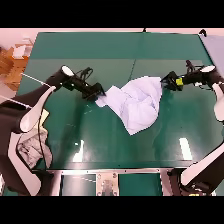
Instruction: Fold the shirts.
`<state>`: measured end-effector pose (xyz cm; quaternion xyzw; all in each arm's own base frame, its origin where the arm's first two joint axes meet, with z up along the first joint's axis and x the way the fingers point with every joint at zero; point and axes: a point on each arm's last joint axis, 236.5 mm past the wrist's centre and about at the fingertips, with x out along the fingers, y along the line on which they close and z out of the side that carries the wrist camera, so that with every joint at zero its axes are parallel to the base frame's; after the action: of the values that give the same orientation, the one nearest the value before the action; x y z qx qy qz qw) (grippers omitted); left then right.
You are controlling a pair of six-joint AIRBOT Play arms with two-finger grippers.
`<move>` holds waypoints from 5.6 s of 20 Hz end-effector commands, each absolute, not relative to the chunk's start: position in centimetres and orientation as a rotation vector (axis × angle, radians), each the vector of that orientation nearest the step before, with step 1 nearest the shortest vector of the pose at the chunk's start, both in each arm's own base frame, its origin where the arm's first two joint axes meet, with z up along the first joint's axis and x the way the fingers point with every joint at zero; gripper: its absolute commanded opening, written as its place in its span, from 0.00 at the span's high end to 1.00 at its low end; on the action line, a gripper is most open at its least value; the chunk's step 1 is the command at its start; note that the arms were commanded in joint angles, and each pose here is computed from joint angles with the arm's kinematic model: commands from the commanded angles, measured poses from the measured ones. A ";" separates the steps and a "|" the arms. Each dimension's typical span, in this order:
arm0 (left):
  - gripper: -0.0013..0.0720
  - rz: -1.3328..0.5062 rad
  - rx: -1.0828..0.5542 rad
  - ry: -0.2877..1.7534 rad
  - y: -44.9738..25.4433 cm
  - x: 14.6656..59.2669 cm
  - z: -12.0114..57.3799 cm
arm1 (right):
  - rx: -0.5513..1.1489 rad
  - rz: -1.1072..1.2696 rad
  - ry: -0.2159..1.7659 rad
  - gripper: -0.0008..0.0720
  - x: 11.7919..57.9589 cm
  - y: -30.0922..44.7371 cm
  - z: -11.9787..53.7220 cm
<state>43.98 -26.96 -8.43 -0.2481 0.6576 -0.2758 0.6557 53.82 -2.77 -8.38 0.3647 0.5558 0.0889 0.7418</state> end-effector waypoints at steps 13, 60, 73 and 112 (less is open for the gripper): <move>0.95 -0.391 -0.179 0.996 -14.3 51.8 14.4 | 0.615 0.250 0.764 0.97 56.2 -8.6 16.0; 0.02 -0.391 -0.489 1.676 -7.7 39.4 0.4 | 0.562 0.223 1.141 0.43 43.5 -2.7 -0.3; 0.02 -0.212 -0.532 1.607 -11.7 31.1 -11.3 | 0.536 0.462 1.360 0.51 50.2 6.7 -9.7; 0.95 -0.426 -0.413 1.468 -13.2 36.4 -3.4 | 0.225 0.423 1.153 0.97 34.4 3.2 12.4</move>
<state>36.00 -13.20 -4.17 -0.1959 0.6643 -0.1827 0.6978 41.93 5.49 16.01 0.1479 0.4801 0.2729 0.8205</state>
